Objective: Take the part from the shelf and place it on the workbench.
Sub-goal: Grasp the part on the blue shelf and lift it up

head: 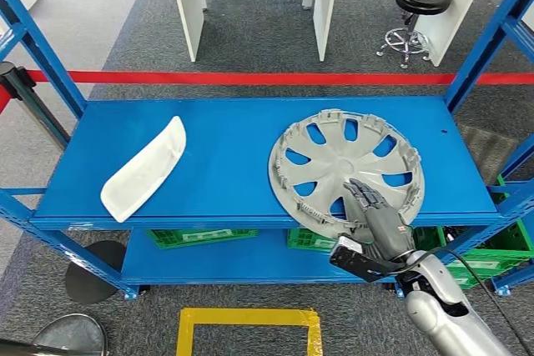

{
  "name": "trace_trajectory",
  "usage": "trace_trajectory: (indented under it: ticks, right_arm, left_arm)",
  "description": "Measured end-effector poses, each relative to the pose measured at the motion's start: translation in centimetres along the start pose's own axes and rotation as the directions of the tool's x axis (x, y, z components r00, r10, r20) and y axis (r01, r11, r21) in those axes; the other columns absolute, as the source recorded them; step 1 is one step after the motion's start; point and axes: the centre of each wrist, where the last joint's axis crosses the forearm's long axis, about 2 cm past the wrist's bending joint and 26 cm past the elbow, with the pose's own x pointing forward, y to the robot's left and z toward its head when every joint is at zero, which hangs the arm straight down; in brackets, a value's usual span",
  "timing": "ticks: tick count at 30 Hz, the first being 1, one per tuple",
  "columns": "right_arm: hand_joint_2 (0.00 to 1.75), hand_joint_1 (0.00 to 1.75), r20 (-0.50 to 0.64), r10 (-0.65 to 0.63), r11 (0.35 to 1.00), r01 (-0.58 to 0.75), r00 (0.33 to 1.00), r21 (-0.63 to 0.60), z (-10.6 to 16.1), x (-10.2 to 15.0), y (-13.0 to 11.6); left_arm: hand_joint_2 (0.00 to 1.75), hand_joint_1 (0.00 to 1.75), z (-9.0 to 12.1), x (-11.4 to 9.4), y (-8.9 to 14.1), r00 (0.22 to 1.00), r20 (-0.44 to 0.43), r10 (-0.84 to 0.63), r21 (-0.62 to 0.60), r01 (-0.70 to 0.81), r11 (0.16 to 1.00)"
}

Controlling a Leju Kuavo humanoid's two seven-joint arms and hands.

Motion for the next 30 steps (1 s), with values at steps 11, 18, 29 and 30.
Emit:
trace_trajectory:
  ticks: [11,18,29,30]
  right_arm:
    - [1.75,0.0,0.005,-0.025,0.999,0.025,1.0,0.047,-1.0,0.7,0.3]
    - [1.75,0.0,0.002,-0.023,0.997,0.023,1.0,0.072,-1.5,0.7,0.7]
    - [1.75,0.0,-0.016,-0.018,0.992,0.02,1.0,0.121,-2.2,0.6,1.5]
    - [1.75,0.0,-0.017,-0.017,0.992,0.019,1.0,0.124,-2.3,0.6,1.6]
  left_arm:
    - [0.0,0.0,0.0,0.0,0.0,1.0,-0.002,0.0,-0.001,0.0,1.0]
    - [0.0,0.0,0.0,0.0,-0.1,1.0,-0.003,-0.003,-0.005,0.003,1.0]
    - [0.0,0.0,0.0,0.0,-0.1,1.0,-0.002,-0.006,-0.007,0.006,1.0]
    - [0.0,0.0,0.0,0.0,-0.1,1.0,-0.002,-0.007,-0.007,0.007,1.0]
